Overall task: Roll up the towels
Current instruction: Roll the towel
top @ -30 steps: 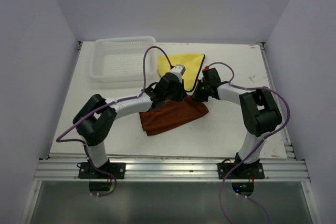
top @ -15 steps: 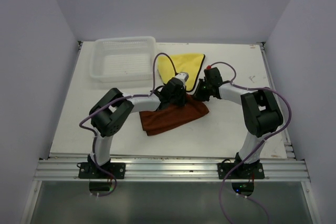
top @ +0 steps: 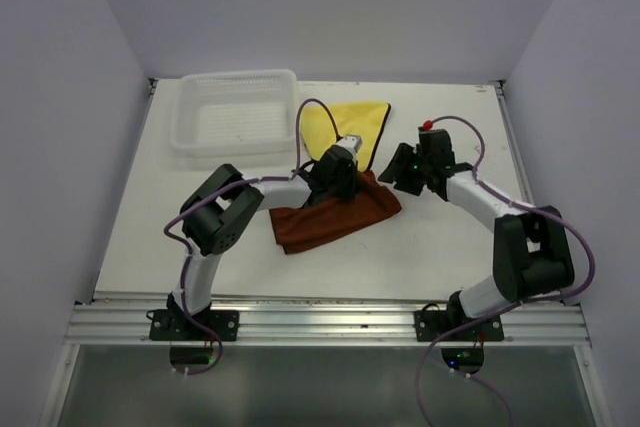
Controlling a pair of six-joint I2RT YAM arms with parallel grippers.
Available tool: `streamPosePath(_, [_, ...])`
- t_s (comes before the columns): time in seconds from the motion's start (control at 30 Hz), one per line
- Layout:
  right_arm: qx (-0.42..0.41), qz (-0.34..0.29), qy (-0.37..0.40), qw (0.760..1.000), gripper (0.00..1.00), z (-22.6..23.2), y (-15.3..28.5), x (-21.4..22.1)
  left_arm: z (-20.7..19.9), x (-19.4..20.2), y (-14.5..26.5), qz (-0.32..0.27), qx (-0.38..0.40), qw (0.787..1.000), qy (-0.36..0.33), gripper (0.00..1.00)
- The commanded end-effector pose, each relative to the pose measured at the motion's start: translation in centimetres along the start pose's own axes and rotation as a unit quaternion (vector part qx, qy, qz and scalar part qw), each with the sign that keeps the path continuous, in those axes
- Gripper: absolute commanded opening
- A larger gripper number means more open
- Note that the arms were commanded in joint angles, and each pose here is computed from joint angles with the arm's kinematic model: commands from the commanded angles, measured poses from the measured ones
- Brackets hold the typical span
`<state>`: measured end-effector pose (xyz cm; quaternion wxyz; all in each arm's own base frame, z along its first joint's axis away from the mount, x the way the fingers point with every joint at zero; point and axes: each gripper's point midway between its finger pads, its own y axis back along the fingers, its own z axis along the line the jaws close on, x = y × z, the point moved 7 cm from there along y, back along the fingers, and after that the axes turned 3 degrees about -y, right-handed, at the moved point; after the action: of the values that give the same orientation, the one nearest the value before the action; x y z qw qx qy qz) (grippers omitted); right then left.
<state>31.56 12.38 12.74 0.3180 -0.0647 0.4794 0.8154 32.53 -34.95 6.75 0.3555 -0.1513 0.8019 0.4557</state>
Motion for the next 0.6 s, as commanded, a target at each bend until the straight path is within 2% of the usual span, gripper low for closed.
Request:
streamPosePath(0.0, [0.018, -0.021, 0.002, 1.000, 0.58, -1.9, 1.6, 0.6, 0.8, -0.3, -0.6, -0.011, -0.010, 1.000, 0.007, 0.08])
streamPosePath(0.33, [0.042, -0.007, 0.006, 0.999, 0.61, -4.6, 0.3, 3.1, 0.5, -0.5, 0.0, -0.013, -0.004, 1.000, 0.010, 0.08])
streamPosePath(0.47, [0.035, -0.005, 0.007, 0.999, 0.54, -4.8, -0.3, 3.2, 0.6, -0.5, 0.3, -0.012, -0.005, 1.000, 0.010, 0.08])
streamPosePath(0.57, [0.018, -0.021, 0.019, 0.999, 0.43, -4.6, -0.4, 3.1, 0.5, -0.5, 0.5, -0.013, -0.004, 1.000, 0.012, 0.08])
